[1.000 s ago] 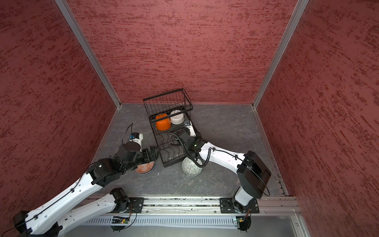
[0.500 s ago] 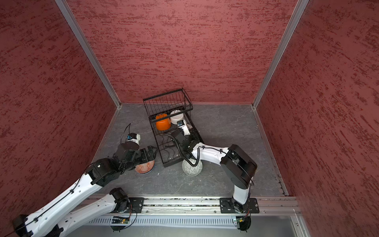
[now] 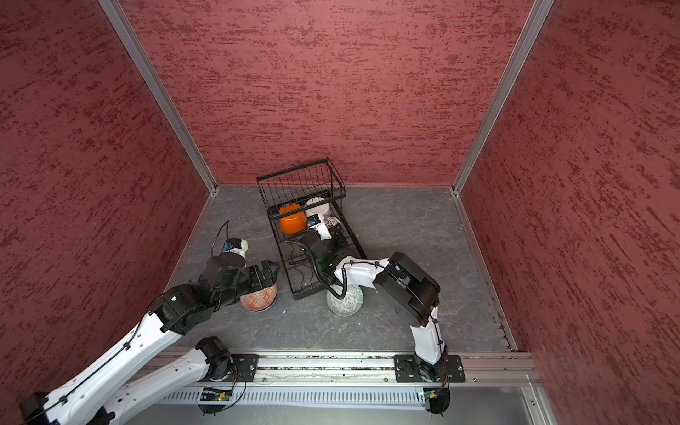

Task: Load the bowls into the dish rack
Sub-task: 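Lower the maroon-patterned bowl into the rack slots beside the white bowl with the right gripper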

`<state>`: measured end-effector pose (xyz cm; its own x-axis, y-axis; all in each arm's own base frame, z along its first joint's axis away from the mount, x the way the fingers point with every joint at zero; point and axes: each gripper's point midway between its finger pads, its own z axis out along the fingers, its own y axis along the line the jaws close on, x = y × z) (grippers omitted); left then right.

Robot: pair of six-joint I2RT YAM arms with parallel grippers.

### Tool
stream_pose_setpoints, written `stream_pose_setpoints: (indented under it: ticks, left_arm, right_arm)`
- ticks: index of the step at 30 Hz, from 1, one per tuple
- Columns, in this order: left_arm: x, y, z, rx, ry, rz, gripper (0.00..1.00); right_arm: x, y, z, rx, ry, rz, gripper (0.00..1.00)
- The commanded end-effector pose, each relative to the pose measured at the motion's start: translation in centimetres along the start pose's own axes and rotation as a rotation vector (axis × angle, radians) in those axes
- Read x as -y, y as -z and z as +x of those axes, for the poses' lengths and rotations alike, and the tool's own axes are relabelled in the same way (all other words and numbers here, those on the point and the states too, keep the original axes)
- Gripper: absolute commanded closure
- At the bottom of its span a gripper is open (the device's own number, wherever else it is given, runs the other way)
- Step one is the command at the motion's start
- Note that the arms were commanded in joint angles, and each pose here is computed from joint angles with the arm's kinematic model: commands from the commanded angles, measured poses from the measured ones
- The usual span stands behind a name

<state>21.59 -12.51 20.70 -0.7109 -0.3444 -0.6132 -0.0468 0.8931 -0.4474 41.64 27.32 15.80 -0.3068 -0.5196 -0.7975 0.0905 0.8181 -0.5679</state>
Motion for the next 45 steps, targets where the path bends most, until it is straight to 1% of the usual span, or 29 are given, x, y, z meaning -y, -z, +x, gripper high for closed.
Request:
stream_pose_setpoints:
  ticks: [1, 10, 23, 36, 45]
  left_arm:
    - [-0.5, 0.0, 0.3, -0.008, -0.014, -0.007, 0.00]
    - [-1.2, 0.0, 0.5, -0.009, -0.001, -0.014, 0.00]
    - [-1.5, -0.1, 0.7, -0.011, 0.007, -0.011, 0.00]
    - [-2.0, -0.2, 0.9, -0.015, 0.016, -0.015, 0.00]
    - [-2.5, -0.3, 0.9, -0.013, 0.028, -0.020, 0.00]
  right_arm:
    - [1.3, -0.3, -2.7, 0.051, -0.085, 0.074, 1.00]
    - [1.2, -2.2, -1.7, 0.009, -0.101, 0.071, 1.00]
    - [0.8, -4.6, -0.8, -0.031, -0.086, 0.086, 1.00]
    - [-0.9, -5.7, 0.0, -0.062, -0.071, 0.078, 1.00]
    - [-0.8, -6.4, 0.3, -0.066, -0.067, 0.098, 1.00]
